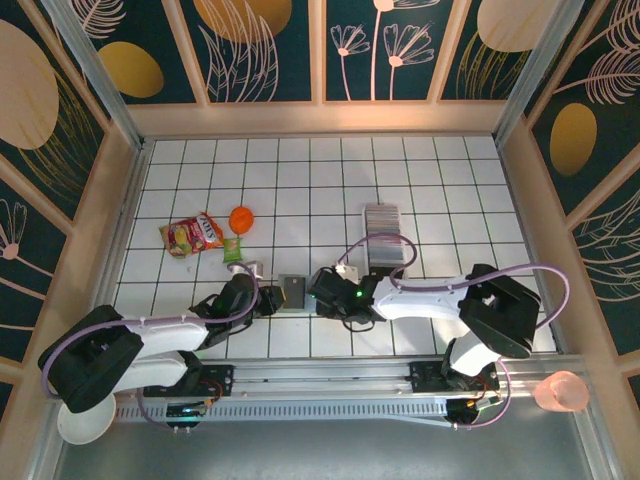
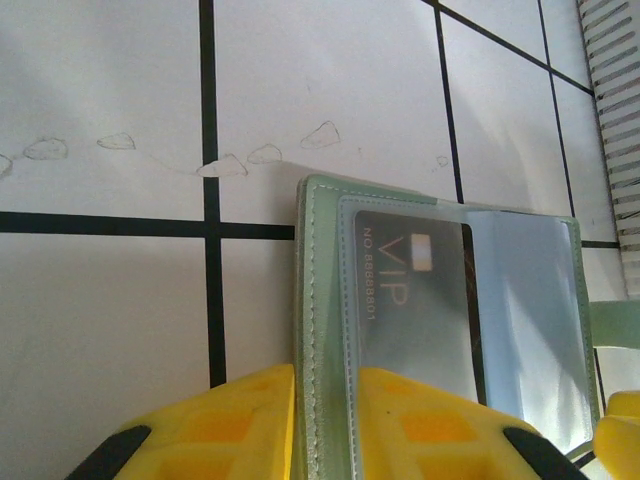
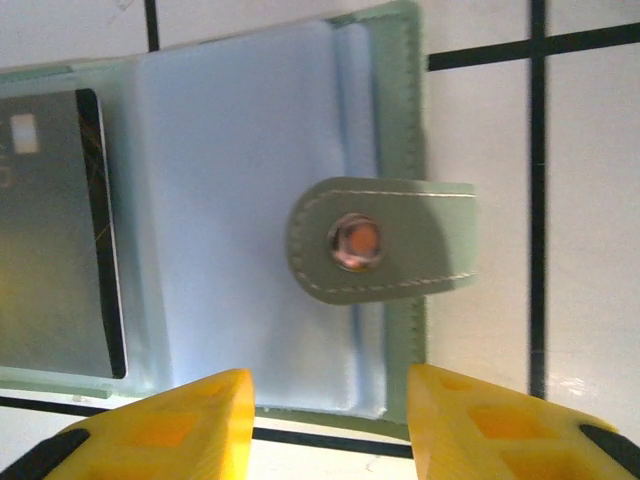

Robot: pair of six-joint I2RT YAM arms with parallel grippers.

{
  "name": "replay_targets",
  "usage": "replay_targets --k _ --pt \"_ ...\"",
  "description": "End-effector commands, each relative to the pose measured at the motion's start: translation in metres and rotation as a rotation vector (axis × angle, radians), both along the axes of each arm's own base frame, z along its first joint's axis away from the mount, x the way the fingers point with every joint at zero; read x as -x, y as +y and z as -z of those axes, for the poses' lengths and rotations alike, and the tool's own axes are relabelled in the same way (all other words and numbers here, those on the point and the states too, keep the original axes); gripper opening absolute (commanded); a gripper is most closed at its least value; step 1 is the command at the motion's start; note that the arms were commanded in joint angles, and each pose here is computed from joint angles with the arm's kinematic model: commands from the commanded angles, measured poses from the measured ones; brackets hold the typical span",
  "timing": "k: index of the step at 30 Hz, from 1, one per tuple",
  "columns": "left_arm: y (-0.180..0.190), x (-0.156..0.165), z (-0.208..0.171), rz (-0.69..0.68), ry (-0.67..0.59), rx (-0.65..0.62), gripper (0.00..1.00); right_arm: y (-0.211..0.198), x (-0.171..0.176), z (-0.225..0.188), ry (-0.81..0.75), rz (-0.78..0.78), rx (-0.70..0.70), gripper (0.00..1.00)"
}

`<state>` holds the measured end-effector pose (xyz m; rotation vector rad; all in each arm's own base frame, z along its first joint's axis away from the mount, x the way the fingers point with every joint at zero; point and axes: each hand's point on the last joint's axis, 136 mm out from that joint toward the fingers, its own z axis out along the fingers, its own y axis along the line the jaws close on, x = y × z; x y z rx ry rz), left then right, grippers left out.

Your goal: Put the credit cards into the card holder

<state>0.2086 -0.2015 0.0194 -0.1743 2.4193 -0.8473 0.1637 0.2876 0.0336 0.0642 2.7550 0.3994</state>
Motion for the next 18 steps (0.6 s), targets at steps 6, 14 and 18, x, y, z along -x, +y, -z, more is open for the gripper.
replay_targets --k 6,14,18 --pt "0.012 0.031 0.032 0.035 0.144 -0.065 0.23 0.017 -0.009 -0.026 -0.07 -0.004 -0.046 0.38" --pt "0.012 0.031 0.031 0.037 0.144 -0.066 0.23 0.03 -0.013 -0.01 -0.043 -0.032 -0.012 0.37" --pt "0.011 0.031 0.031 0.04 0.148 -0.066 0.23 0.025 -0.012 -0.002 -0.026 -0.027 0.012 0.37"
